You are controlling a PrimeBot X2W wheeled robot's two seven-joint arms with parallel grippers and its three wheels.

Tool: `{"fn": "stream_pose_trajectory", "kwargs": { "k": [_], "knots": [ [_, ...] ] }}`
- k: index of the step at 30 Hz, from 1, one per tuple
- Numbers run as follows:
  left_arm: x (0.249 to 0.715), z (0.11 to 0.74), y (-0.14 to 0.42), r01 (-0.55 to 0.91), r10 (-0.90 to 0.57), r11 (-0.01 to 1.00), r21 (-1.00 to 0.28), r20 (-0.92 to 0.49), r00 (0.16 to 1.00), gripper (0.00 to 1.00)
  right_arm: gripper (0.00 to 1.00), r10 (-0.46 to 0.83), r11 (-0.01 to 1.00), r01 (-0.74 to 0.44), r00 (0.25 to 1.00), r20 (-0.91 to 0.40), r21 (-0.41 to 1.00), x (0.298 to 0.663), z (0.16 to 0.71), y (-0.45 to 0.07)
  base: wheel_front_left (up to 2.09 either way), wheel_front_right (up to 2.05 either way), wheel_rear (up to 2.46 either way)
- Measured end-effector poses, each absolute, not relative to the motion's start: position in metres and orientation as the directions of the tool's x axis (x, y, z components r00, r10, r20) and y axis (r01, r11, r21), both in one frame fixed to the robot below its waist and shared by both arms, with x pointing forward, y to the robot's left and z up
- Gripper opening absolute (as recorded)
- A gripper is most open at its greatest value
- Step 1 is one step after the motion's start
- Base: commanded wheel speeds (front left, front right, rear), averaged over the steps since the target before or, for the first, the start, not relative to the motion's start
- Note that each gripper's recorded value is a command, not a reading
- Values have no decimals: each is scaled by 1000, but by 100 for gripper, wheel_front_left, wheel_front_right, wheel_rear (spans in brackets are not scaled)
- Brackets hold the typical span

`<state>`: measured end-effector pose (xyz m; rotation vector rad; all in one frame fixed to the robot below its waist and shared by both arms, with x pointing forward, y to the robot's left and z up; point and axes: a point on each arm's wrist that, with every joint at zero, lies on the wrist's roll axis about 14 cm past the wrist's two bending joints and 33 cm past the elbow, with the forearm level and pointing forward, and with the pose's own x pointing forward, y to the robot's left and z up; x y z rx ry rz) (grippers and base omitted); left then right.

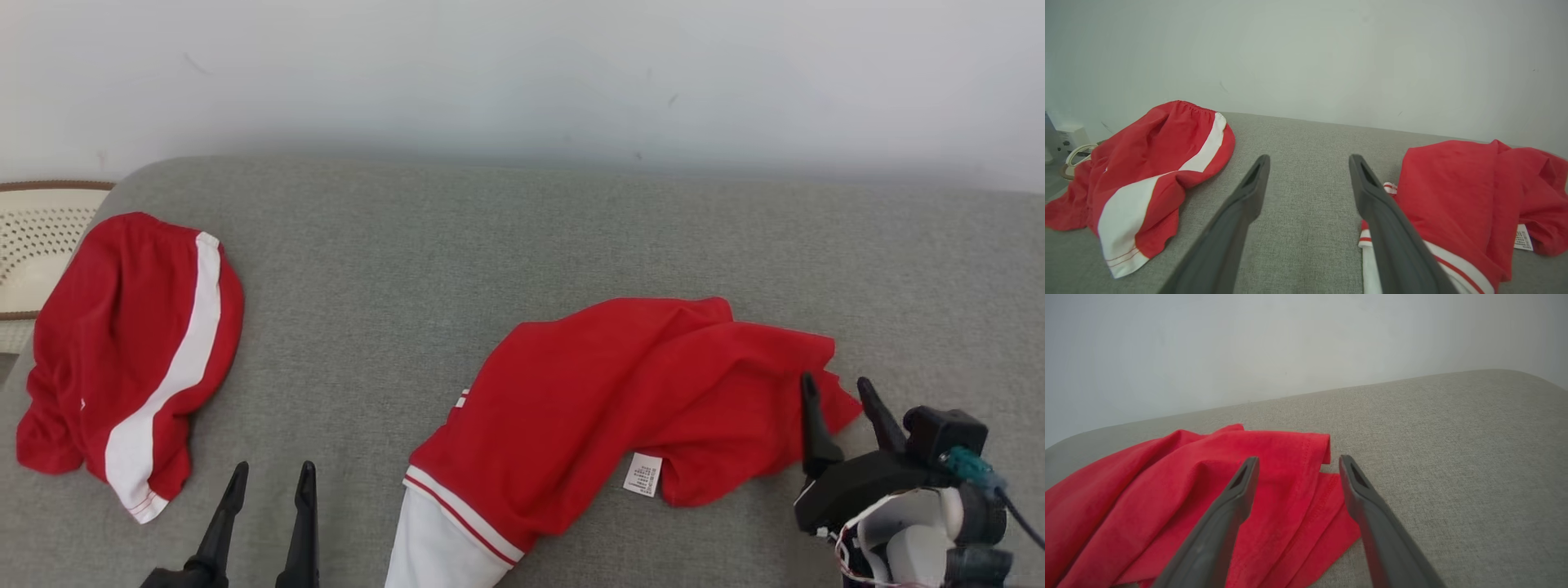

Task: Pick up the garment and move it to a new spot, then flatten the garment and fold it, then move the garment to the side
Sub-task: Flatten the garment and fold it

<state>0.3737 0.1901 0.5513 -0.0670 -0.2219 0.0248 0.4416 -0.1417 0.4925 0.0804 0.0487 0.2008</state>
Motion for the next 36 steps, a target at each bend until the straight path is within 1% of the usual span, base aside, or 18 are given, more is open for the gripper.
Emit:
{"fn": "stream_pose_trajectory", "kwargs": {
  "k": [6, 7, 13, 14, 15, 16, 17, 21, 24, 27, 31, 33, 36],
  "knots": [
    [369, 551, 202, -51, 65, 996, -68, 217, 974, 100, 100, 190, 980, -183, 977, -95, 83, 462, 484, -150, 0, 0, 0],
    [367, 549, 206, -62, 75, 996, -66, 212, 974, 100, 100, 191, 979, -181, 974, -125, 90, 470, 479, -150, 0, 0, 0],
    [365, 543, 212, -79, 90, 995, -65, 191, 977, 100, 100, 181, 980, -157, 957, -228, 119, 488, 458, -152, 0, 0, 0],
    [365, 541, 214, -85, 95, 994, -65, 185, 978, 100, 91, 183, 980, -157, 952, -245, 123, 490, 454, -151, 0, 0, 0],
    [365, 539, 215, -91, 101, 994, -64, 180, 979, 100, 38, 185, 979, -155, 949, -256, 131, 492, 452, -149, 0, 0, 0],
    [365, 539, 215, -91, 101, 994, -64, 180, 979, 100, 5, 185, 979, -155, 949, -256, 131, 492, 452, -149, 0, 0, 0],
    [364, 538, 218, -96, 105, 993, -63, 176, 979, 100, 0, 196, 978, -166, 943, -269, 129, 496, 449, -145, 0, 0, 0],
    [363, 538, 221, -106, 116, 992, -64, 177, 977, 100, 0, 217, 972, -188, 949, -227, 142, 503, 462, -136, 0, 0, 0],
    [363, 540, 222, -111, 121, 992, -65, 182, 976, 100, 0, 238, 969, -224, 958, -158, 100, 514, 487, -133, 0, 0, 0],
    [362, 542, 219, -104, 115, 992, -68, 188, 975, 100, 0, 266, 964, -263, 963, -55, 50, 530, 528, -128, 0, 0, 0],
    [361, 540, 220, -107, 119, 991, -77, 182, 976, 100, 0, 314, 949, -314, 946, 84, -13, 549, 589, -113, 0, 0, 0],
    [359, 539, 221, -109, 122, 991, -82, 177, 977, 100, 0, 333, 943, -332, 937, 103, -34, 554, 604, -107, 0, 0, 0],
    [357, 539, 223, -117, 131, 989, -87, 176, 976, 100, 0, 360, 933, -357, 928, 92, -50, 557, 609, -96, 0, 0, 0]
  ]
}}
